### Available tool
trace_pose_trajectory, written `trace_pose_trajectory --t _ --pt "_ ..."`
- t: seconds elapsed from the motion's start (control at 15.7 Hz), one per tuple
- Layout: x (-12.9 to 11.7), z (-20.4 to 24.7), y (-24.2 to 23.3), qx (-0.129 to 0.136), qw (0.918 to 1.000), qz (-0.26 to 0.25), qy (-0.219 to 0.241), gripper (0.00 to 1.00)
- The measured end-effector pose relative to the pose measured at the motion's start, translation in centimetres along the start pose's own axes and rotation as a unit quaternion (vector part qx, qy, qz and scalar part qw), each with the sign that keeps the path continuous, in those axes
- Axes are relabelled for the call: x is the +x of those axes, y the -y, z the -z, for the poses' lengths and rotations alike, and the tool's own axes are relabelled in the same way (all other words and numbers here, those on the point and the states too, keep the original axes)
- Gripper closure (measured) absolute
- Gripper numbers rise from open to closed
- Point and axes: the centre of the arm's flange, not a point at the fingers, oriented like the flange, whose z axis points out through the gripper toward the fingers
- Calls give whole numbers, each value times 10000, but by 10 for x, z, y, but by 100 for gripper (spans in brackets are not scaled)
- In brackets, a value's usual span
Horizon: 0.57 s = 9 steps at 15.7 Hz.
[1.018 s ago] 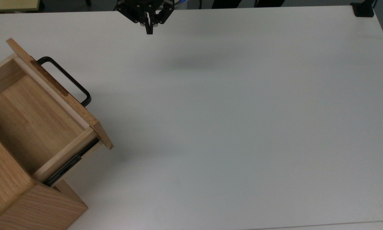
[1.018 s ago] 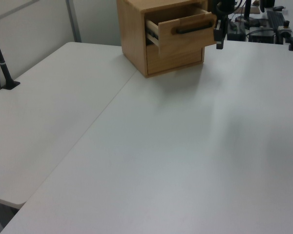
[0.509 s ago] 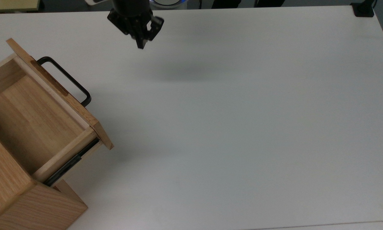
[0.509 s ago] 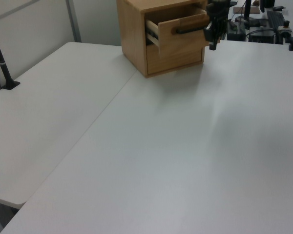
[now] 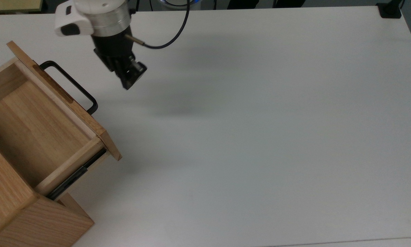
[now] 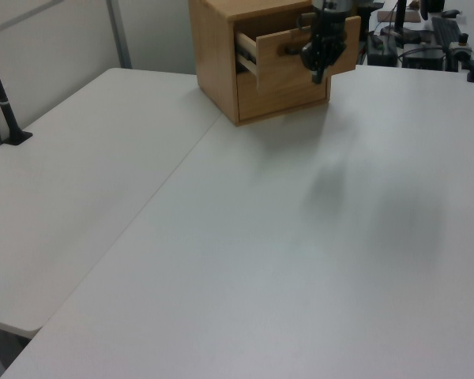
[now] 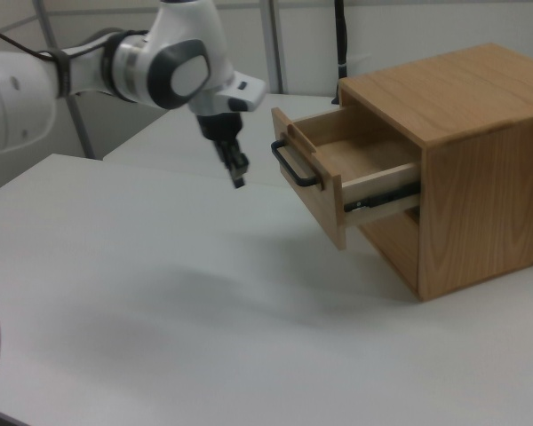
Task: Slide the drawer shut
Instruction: 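Move the gripper down toward the front face of the open wooden drawer, then push the drawer front with the gripper into the cabinet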
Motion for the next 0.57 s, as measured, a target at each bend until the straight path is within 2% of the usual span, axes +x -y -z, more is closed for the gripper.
trace_pose_trajectory --t 0.19,0.57 --pt "28 -4 -14 86 9994 -252 -242 96" --pt "63 -2 -29 265 9960 -500 -696 96"
